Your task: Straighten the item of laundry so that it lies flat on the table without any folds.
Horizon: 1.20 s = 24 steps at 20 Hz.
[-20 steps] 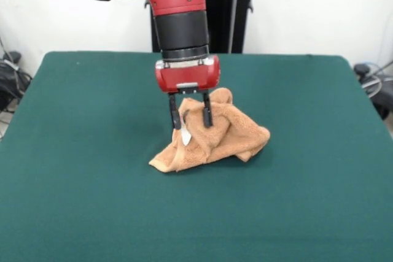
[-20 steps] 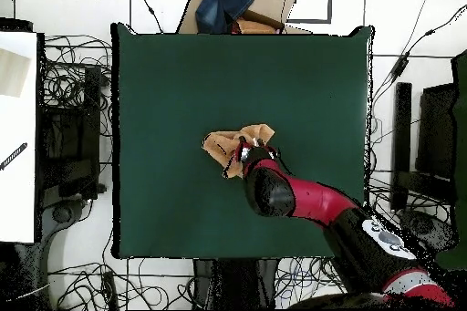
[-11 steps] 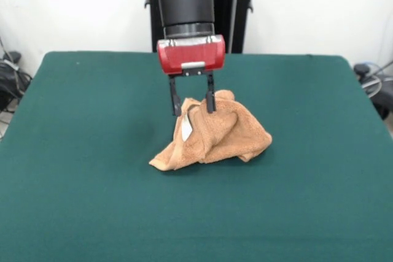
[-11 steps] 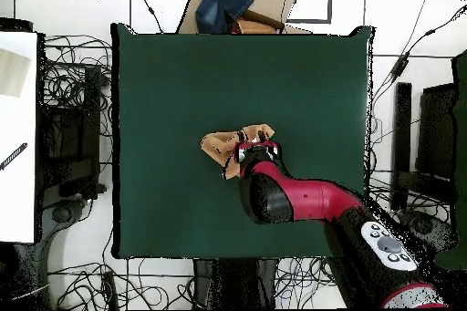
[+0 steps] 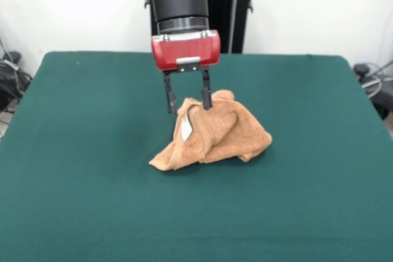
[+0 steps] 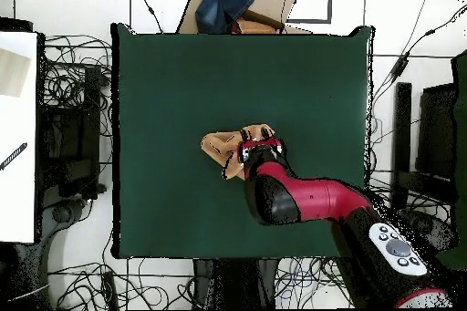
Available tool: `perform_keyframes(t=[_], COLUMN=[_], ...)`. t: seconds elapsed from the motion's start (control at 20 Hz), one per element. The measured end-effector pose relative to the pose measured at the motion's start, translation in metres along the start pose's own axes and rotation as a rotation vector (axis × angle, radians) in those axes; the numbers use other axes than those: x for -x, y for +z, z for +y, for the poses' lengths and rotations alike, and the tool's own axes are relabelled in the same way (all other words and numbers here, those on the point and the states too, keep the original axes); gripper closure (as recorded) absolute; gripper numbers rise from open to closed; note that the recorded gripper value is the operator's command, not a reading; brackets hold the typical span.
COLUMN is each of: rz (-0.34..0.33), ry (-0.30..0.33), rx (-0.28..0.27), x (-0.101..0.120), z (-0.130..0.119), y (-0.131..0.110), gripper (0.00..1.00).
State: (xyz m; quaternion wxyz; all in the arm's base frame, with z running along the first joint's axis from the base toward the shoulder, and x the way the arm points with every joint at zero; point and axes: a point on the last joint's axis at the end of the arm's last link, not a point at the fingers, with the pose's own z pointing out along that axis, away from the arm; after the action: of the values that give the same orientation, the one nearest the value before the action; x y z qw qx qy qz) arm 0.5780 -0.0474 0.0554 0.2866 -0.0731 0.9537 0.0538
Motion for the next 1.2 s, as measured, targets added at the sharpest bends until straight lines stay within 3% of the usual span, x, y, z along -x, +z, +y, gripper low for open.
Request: perform_keyframes(t=[0.25,1.2], rz=[0.017,0.089], ry=[-0.028,-0.001], rx=[0.034,0.087], x=[0.001,-0.023], z=[0.013,0.028], y=[0.003,0.017], gripper=[0.00,0.00])
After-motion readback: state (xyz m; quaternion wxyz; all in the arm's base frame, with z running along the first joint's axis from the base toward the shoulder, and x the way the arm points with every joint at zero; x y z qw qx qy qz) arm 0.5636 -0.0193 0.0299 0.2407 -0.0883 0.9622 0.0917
